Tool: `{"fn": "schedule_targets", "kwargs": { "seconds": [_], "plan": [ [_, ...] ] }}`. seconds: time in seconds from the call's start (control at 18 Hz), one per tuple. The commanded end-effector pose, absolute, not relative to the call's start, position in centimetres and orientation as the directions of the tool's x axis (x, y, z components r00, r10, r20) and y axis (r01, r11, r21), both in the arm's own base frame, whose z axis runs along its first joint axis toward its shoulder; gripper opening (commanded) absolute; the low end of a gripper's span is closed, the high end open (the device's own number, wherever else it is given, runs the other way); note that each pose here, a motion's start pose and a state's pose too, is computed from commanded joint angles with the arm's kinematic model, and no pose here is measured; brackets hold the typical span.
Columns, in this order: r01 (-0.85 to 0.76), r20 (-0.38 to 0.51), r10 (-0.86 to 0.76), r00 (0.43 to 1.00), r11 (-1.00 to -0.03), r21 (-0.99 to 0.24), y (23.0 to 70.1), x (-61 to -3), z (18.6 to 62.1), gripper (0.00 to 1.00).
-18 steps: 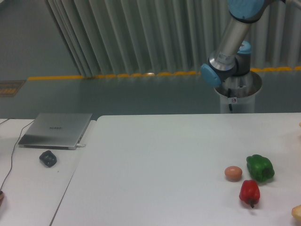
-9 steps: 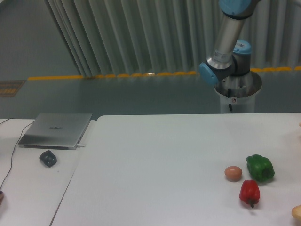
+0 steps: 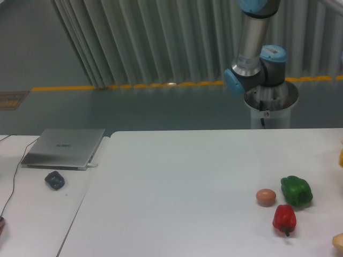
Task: Place the yellow pepper on the table
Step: 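Carry the yellow pepper in the gripper down toward the table beside the green pepper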
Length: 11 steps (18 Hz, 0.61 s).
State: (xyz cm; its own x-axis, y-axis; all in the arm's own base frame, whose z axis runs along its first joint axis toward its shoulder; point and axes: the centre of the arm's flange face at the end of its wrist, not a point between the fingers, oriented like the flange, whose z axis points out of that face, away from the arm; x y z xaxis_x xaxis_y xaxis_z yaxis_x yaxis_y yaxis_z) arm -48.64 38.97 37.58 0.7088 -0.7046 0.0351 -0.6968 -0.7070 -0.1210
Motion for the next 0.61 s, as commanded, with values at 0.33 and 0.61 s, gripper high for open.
{"fn": "schedule_targets", "kwargs": {
  "seconds": [0.33, 0.61],
  "plan": [
    [-0.64, 0.031, -0.646, 0.762, -0.761, -0.108, 42.1, -46.7, 37.3, 0.3],
    [-0.64, 0.035, -0.646, 0.762, -0.761, -0.108, 42.6, -46.6, 36.4, 0.3]
  ]
}}
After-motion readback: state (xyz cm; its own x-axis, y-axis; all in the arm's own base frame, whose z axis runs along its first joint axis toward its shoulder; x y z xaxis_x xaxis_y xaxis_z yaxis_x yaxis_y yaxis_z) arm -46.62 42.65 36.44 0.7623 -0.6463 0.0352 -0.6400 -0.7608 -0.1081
